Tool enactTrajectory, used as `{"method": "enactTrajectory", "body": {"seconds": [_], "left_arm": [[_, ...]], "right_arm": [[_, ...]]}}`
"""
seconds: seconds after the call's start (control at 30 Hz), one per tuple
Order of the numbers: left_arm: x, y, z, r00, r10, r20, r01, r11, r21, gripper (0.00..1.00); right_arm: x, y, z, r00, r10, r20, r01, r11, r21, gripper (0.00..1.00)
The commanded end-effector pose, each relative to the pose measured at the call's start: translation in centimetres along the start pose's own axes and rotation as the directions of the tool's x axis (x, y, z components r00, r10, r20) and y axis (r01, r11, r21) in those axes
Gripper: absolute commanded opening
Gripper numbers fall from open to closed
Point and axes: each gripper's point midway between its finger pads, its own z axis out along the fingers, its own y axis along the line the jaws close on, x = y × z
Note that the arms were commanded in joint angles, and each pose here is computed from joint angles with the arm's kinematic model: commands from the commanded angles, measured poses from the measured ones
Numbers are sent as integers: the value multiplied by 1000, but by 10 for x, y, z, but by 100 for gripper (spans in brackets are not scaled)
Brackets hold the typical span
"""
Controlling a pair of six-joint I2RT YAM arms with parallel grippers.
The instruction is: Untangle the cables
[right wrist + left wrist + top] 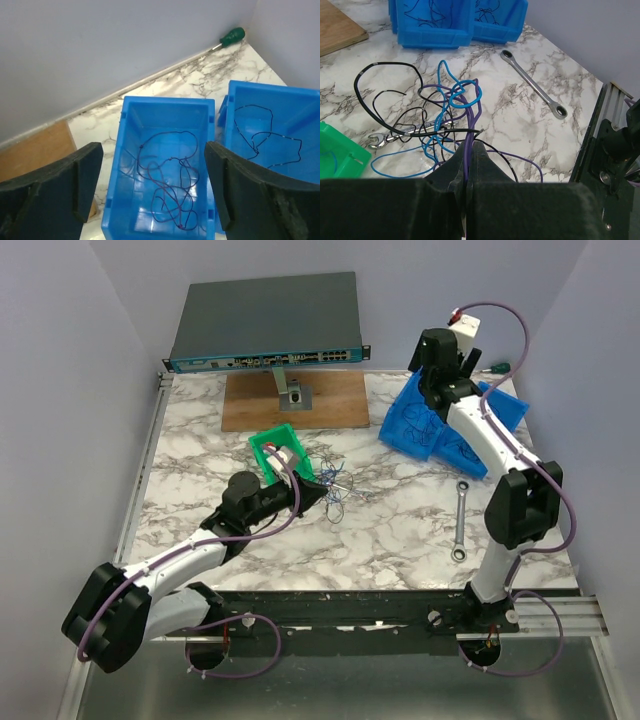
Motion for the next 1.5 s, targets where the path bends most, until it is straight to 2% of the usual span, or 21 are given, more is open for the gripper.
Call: {"method": "enactTrajectory", "body": {"seconds": [0.0,0.1,0.23,0.3,0.4,0.47,0.6,0.8,0.97,1.13,1.33,1.47], "left_arm": [[-9,-8,2,999,45,26,-46,998,39,0],[-10,-10,2,999,46,21,-47,998,50,0],[-9,-10,2,999,46,15,-46,998,51,0],[-10,-12,2,999,45,14,-46,997,60,0],[-9,-12,-1,999,50,19,-50,998,49,0],[-11,-10,-2,998,51,22,-52,998,36,0],[-3,-6,-5,999,46,-1,-46,999,16,0],[16,-14,-14,998,38,-46,-36,998,45,0],[32,-21,-15,995,50,-84,-42,995,87,0],[46,-19,-24,993,49,-108,-42,997,70,0],[63,-13,-27,987,12,-163,-7,1000,31,0],[67,-12,-24,981,1,-197,4,1000,25,0]], "right_arm": [[22,-2,-5,994,-1,-106,-2,999,-34,91],[40,17,-33,976,-51,-213,-1,972,-235,92],[89,36,-90,930,-141,-340,-63,850,-522,91],[108,42,-123,924,-148,-353,-122,760,-639,91],[120,44,-158,942,-102,-320,-179,654,-735,91],[131,42,-174,947,-90,-308,-194,604,-773,91],[149,36,-187,948,-65,-313,-220,577,-786,88],[170,40,-224,951,1,-308,-277,438,-855,86],[204,41,-248,958,-17,-285,-253,411,-876,85],[229,42,-274,966,-48,-255,-218,385,-897,84],[242,37,-296,972,-49,-230,-203,317,-926,83],[243,44,-310,976,-62,-211,-190,246,-951,81]]}}
